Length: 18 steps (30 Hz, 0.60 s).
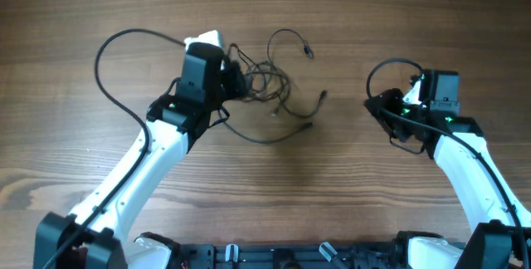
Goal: Untangle cables
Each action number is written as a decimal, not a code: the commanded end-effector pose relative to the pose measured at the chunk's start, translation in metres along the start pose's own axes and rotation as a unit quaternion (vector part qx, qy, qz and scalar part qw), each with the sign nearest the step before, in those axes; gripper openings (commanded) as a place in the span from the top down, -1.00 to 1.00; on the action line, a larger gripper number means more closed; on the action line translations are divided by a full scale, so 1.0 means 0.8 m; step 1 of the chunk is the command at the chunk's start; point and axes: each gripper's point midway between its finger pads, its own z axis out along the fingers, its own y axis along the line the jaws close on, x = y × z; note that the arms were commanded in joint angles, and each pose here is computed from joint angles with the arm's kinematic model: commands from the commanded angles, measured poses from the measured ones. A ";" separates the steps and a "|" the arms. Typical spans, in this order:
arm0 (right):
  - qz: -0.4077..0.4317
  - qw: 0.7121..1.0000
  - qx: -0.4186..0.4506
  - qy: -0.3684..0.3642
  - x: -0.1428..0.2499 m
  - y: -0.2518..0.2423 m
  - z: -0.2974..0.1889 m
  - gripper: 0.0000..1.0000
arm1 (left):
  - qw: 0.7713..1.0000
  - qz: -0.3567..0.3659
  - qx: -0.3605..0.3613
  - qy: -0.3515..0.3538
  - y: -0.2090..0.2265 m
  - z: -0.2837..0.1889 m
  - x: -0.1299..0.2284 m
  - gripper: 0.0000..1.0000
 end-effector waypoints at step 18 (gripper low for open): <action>-0.183 0.970 -0.155 0.040 0.021 0.070 -0.011 -0.91 | 0.990 -0.032 -0.111 0.085 0.055 -0.051 0.056 -1.00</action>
